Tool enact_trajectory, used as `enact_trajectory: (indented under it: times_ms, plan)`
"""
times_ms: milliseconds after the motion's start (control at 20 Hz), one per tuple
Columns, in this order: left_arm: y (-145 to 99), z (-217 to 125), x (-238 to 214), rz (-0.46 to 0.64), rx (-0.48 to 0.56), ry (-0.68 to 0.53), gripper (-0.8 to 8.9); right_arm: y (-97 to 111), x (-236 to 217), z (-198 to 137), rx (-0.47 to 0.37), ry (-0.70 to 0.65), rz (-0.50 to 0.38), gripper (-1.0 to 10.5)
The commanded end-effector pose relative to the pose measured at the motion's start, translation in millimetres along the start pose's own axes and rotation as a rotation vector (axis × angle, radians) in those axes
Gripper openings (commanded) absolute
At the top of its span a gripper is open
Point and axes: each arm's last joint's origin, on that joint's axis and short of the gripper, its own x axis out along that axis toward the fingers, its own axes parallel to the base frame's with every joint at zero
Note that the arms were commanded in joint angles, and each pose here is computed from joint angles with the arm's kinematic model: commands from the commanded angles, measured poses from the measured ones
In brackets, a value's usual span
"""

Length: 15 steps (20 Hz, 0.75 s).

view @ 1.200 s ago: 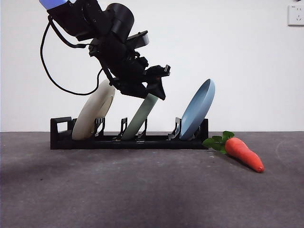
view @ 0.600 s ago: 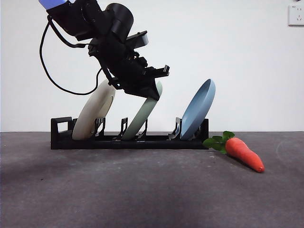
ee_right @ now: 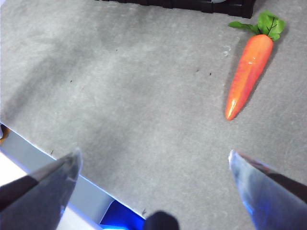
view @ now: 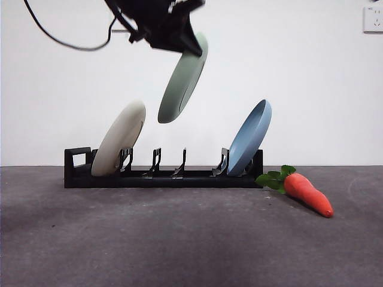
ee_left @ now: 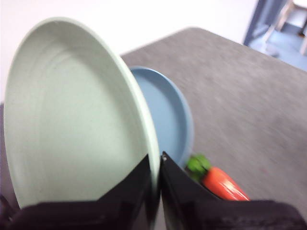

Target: Take the green plate from the plate rack,put the plate on the table,take the carrot from the table,put the carrot in the plate

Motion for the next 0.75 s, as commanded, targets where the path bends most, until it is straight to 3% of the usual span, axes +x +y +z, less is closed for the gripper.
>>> enact_trajectory:
  times_ms: [50, 400, 550, 750]
  plan:
    - [-24, 10, -25, -0.052, 0.053, 0.032, -0.08, 1, 0, 1, 0.005, -0.007, 0.003, 6.0]
    - [-88, -13, -71, -0.020, 0.336, 0.413, -0.05, 1, 0, 1, 0.023, -0.007, 0.002, 6.0]
    - [-111, -35, -65, -0.034, 0.402, 0.482, -0.05, 1, 0, 1, 0.024, -0.007, 0.002, 6.0]
    - [-132, -93, -48, 0.020, 0.501, 0.552, -0.05, 1, 0, 1, 0.023, -0.007, 0.002, 6.0]
